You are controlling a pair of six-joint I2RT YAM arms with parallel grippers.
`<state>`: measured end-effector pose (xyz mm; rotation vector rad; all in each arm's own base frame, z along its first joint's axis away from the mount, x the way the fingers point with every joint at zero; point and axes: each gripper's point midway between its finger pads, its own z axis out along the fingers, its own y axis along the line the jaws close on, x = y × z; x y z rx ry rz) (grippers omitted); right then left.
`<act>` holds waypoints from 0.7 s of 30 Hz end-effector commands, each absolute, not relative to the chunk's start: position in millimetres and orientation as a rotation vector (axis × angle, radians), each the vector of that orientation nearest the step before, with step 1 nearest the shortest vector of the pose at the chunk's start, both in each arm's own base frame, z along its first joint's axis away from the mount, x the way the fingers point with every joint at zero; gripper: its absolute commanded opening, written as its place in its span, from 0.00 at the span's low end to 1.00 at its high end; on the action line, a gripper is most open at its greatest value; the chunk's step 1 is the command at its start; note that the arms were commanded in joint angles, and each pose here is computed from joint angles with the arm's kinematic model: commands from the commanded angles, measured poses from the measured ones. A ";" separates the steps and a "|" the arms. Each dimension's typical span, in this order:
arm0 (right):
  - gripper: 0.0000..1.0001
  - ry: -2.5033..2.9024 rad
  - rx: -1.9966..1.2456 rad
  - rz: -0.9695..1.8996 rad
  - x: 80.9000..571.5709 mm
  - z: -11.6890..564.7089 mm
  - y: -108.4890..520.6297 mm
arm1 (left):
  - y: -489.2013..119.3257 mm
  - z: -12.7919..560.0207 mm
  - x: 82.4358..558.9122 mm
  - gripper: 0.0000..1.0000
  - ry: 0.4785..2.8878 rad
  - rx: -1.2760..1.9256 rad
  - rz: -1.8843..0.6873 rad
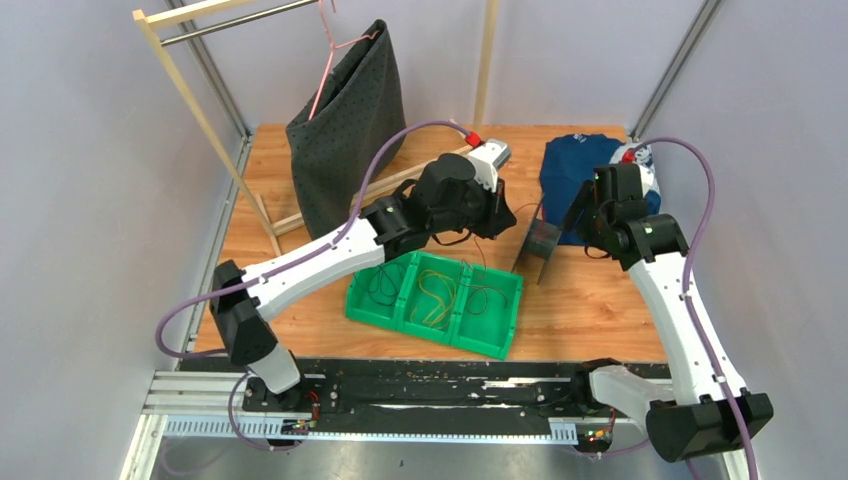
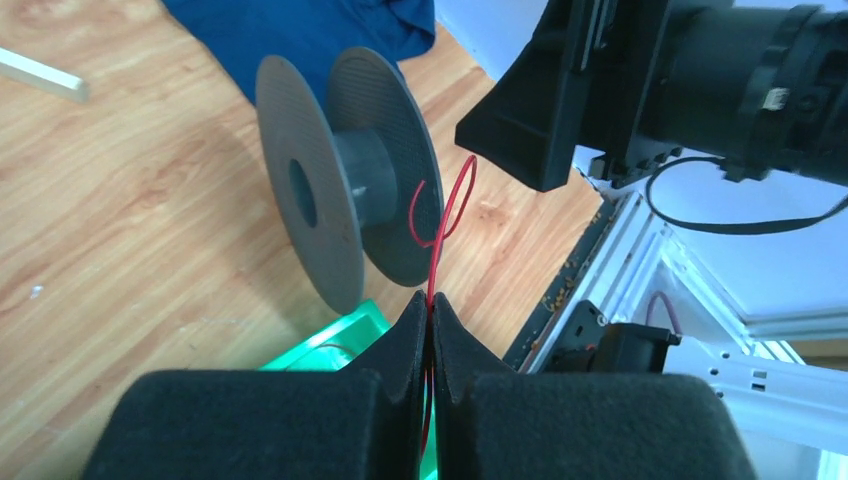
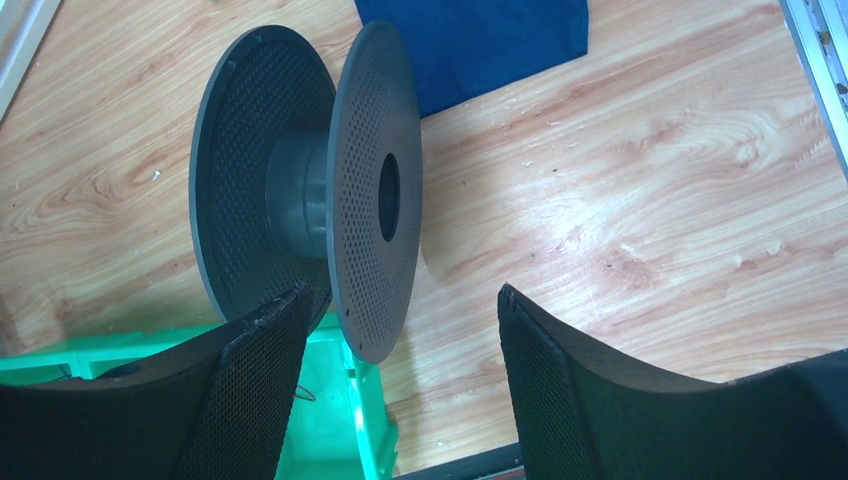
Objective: Wrap the cables
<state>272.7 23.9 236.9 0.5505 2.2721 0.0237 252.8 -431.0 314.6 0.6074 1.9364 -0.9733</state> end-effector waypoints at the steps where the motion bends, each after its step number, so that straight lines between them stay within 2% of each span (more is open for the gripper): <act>1: 0.72 2.256 0.590 0.036 263.5 249.6 15.1 | -460.2 306.3 243.5 0.00 1.948 0.640 -1.108; 5: 0.72 2.261 0.623 0.075 261.1 247.8 12.4 | -471.1 300.4 242.0 0.00 1.960 0.631 -1.164; 21: 0.70 2.279 0.628 0.194 266.2 237.0 28.8 | -487.5 278.9 274.1 0.00 2.072 0.475 -1.076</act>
